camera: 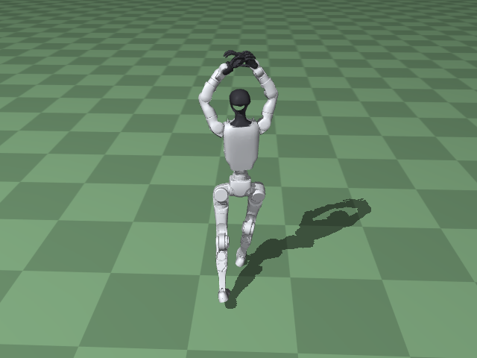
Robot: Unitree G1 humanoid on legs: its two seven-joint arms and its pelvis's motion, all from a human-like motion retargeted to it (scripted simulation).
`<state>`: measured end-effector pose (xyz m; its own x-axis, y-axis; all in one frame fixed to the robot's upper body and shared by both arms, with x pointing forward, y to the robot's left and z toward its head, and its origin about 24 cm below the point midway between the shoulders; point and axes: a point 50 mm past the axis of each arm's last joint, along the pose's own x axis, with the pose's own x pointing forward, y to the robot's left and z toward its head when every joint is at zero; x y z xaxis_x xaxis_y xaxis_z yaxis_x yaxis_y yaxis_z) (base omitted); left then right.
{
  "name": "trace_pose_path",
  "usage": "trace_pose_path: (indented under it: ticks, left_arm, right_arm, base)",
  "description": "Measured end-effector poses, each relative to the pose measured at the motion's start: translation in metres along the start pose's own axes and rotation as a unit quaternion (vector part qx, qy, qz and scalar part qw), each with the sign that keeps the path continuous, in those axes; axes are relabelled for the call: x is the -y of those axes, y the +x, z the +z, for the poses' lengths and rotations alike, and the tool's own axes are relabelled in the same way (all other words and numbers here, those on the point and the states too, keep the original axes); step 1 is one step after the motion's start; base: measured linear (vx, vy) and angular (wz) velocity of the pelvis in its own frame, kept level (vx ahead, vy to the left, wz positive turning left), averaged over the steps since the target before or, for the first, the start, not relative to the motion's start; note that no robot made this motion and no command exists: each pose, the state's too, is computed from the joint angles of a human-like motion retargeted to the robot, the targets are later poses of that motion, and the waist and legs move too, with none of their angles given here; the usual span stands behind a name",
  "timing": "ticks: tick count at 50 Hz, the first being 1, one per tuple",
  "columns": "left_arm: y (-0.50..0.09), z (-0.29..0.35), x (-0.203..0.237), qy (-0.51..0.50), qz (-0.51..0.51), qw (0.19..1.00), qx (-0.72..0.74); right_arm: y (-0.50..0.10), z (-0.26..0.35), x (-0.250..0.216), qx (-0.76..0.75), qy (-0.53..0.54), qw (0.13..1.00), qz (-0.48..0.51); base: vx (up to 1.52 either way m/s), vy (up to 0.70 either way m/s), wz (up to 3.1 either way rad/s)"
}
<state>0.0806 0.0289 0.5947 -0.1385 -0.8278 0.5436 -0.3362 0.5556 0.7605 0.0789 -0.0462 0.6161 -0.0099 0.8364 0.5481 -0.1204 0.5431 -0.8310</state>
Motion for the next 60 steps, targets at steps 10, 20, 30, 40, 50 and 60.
trace_pose_path:
  ticks: [10,20,30,40,50,60]
  left_arm:
    - [0.008,-0.006,0.008,-0.036,0.013,0.999,-0.029]
    - [-0.001,-0.018,0.004,-0.047,0.029,0.997,-0.045]
    - [0.005,-0.01,0.001,-0.026,0.011,0.999,-0.027]
    - [0.003,-0.011,-0.001,-0.011,0.005,0.999,-0.04]
    - [0.009,0.002,-0.005,-0.005,0.008,1.0,-0.016]
    - [0.015,0.017,-0.01,0.047,0.022,0.999,0.009]
  right_arm:
    - [-0.014,-0.019,0.014,-0.011,0.117,0.992,-0.037]
    - [-0.008,-0.029,0.006,-0.015,0.074,0.996,-0.037]
    - [-0.002,-0.015,0.007,0.011,0.04,0.998,-0.042]
    - [-0.005,-0.024,0.006,0.012,0.057,0.997,-0.043]
    - [-0.005,-0.011,0.006,0.02,0.036,0.999,-0.035]
    - [-0.002,0.009,0.007,0.024,-0.037,0.998,-0.032]
  base:
    - [0.55,-0.11,-0.02]
    - [0.37,-0.08,-0.93]
    - [0.3,0.12,-0.32]
    - [0.44,0.12,-0.56]
    - [0.56,0.16,-0.12]
    - [0.57,0.18,-0.05]
